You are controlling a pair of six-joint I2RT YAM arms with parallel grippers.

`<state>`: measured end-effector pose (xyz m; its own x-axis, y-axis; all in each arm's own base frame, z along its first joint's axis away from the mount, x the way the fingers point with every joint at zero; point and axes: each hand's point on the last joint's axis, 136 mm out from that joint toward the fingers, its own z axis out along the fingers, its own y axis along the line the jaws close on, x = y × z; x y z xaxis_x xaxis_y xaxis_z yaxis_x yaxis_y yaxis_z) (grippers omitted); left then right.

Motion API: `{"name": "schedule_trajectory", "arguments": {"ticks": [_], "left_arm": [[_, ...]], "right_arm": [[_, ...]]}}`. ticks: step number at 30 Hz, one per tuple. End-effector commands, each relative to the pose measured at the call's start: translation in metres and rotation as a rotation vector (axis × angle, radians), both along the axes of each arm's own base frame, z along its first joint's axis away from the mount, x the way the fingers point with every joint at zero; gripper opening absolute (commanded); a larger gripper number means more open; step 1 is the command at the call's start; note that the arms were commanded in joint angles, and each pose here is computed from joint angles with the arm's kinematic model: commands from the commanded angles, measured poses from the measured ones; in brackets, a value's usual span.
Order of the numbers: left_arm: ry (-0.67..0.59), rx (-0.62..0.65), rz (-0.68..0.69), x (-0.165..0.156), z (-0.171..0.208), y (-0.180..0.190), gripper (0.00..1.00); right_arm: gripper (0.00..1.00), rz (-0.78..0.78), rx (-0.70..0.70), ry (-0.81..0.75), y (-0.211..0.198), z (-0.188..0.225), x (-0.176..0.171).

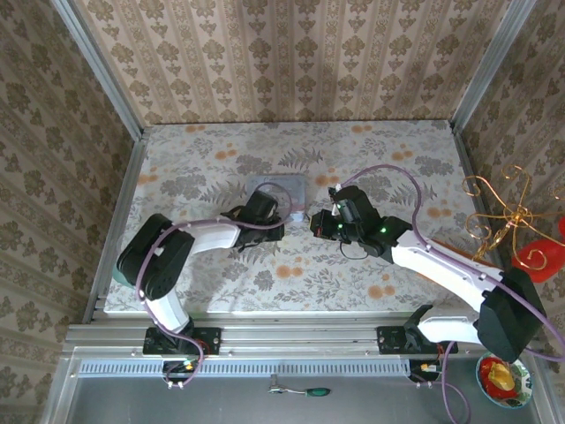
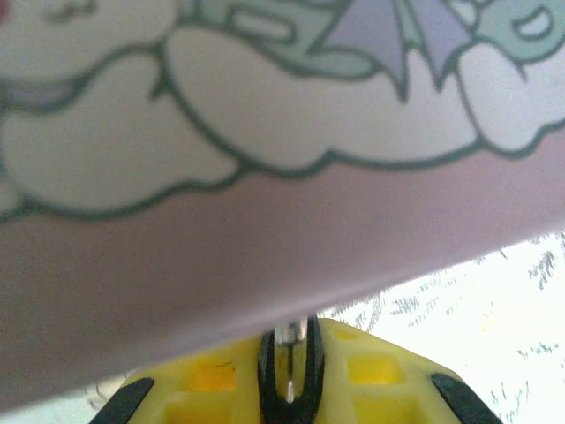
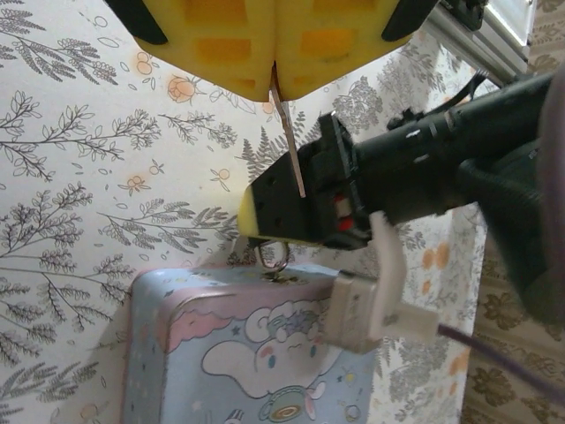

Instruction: Unlock the padlock with the key

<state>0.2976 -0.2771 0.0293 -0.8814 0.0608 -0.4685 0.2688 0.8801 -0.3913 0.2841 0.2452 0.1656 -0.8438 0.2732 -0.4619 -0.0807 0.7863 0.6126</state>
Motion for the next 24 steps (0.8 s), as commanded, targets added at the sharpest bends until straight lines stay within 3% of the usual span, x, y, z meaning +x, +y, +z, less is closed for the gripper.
{"name": "schedule_trajectory", "arguments": {"ticks": [1,6,9,14,24], "left_arm": [[-0.002,-0.08,-0.035,-0.015,-0.001,-0.001,0.21],[-0.102,-0.153,-0.008,-0.012,0.014,0.008,0.42],[-0.098,-0.141,0.036,-0.005,0.017,0.023,0.5],[-0.107,-0.22,0.044,0.009,0.022,0.034,0.52],[-0.104,-0.252,-0.038,0.014,0.021,0.006,0.52]], "right_arm": [[0.0,-0.035,0.023,0.031,0.001,-0.008,0.003],[0.0,-0.038,0.024,0.037,0.001,-0.007,0.003],[0.0,-0.037,0.02,0.038,0.001,-0.006,0.003],[0.0,-0.034,0.015,0.037,0.0,-0.006,0.0],[0.0,-0.031,0.007,0.047,0.005,-0.012,-0.005]]}}
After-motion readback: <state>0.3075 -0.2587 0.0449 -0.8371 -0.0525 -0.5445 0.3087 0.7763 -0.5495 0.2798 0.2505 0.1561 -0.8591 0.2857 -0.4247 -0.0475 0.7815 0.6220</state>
